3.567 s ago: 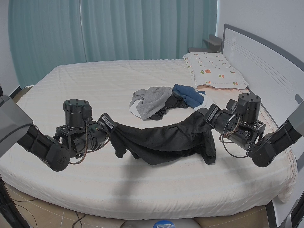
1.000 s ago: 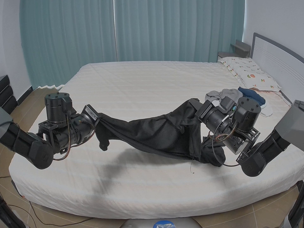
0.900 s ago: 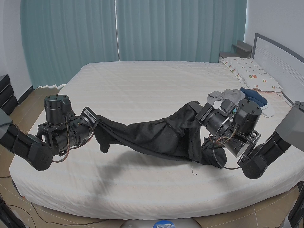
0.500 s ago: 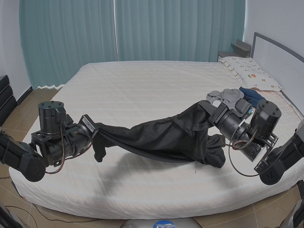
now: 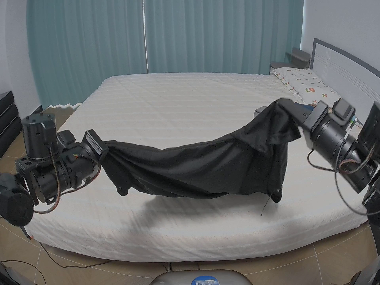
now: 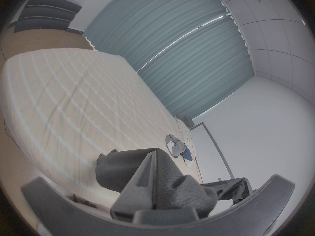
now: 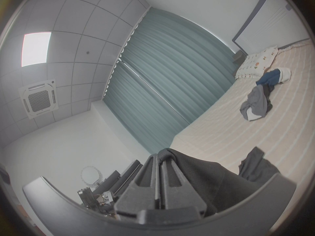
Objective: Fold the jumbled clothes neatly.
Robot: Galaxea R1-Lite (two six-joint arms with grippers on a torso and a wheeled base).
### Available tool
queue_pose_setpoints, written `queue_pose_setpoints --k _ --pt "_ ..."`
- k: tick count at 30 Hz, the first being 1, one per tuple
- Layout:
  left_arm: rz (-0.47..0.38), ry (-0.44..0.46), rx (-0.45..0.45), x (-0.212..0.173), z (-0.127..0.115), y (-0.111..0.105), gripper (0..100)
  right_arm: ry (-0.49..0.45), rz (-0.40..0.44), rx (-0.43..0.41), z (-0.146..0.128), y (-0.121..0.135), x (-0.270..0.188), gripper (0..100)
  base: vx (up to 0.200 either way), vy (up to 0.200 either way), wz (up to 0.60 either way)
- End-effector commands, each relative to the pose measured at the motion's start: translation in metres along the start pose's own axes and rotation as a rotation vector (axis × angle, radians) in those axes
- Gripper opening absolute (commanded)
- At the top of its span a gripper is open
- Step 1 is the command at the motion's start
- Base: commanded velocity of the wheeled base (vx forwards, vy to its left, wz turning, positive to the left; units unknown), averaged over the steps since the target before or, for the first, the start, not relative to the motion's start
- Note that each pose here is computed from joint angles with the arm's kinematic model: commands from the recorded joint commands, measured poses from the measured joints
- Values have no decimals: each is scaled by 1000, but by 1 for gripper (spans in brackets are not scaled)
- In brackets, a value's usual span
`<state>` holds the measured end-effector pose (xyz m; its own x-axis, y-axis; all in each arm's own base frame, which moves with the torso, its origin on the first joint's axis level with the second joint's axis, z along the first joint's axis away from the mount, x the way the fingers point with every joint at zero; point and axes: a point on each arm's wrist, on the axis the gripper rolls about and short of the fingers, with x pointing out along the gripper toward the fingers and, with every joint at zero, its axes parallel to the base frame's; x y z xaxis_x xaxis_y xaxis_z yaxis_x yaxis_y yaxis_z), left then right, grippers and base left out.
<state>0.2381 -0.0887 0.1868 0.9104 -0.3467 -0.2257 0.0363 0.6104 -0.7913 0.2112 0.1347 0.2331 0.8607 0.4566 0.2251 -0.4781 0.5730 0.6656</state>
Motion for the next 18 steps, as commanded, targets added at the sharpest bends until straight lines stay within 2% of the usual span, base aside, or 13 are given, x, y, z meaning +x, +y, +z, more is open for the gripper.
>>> queue_pose_setpoints --k 1,5,6,8,11,12,16,17,18 --pt "-51 -92 11 -10 35 -29 0 -169 76 -6 68 42 -10 0 0 0 0" --pt "-51 -116 8 -7 48 -38 0 -204 64 -20 88 47 2 0 0 0 0" --pt "-27 -119 3 2 57 -41 0 -215 37 -29 100 46 18 0 0 0 0" --pt "-6 -124 -6 12 65 -42 0 -200 -8 -32 103 40 38 0 0 0 0" --pt "25 -114 -13 23 70 -41 0 -175 -55 -32 99 29 59 0 0 0 0" --pt "54 -109 -19 36 74 -37 0 -154 -93 -33 93 16 78 0 0 0 0" --pt "85 -106 -25 65 79 -28 0 -108 -154 -34 71 -13 114 0 0 0 0" --pt "85 -108 -25 66 80 -28 0 -107 -155 -34 70 -14 115 0 200 0 0" --pt "103 -96 -27 83 79 -22 0 -99 -187 -35 59 -29 131 0 200 0 0"
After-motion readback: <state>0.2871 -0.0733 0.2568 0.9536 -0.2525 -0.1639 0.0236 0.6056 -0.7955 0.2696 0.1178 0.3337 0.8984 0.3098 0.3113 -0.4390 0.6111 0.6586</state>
